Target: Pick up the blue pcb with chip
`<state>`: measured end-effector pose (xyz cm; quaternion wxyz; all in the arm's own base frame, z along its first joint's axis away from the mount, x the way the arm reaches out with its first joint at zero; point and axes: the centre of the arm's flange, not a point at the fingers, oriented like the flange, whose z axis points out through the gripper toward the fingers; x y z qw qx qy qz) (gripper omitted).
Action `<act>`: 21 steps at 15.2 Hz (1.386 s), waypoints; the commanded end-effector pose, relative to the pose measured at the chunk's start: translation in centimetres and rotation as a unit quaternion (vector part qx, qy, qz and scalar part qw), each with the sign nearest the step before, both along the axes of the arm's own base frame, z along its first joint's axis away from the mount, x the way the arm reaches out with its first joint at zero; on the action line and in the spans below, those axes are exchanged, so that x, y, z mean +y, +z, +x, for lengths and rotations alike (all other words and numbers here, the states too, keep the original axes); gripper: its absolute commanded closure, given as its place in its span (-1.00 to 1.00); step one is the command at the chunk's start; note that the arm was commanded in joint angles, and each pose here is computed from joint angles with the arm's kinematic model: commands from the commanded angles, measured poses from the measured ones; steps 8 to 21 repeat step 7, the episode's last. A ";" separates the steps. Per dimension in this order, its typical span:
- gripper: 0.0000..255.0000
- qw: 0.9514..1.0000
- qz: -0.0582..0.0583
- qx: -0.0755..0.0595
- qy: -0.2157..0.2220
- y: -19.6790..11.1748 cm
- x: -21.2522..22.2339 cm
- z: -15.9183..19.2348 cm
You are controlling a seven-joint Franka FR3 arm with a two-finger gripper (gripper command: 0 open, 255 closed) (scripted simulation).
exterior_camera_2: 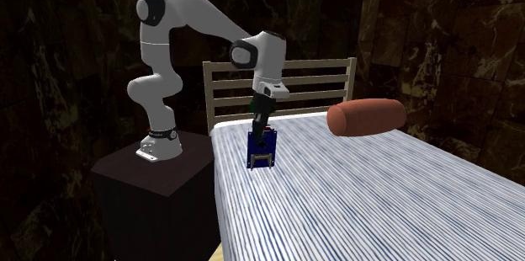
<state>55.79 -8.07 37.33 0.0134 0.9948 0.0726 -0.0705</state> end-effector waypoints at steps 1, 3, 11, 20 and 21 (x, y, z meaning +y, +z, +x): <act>1.00 1.000 0.000 0.000 0.000 1.2 0.0 0.1; 1.00 1.000 0.000 0.000 0.000 2.3 0.0 0.1; 1.00 1.000 0.000 0.000 0.000 3.4 0.0 0.1; 1.00 1.000 0.000 0.000 0.000 3.4 0.0 0.1; 1.00 1.000 0.000 0.000 0.000 3.4 0.0 0.1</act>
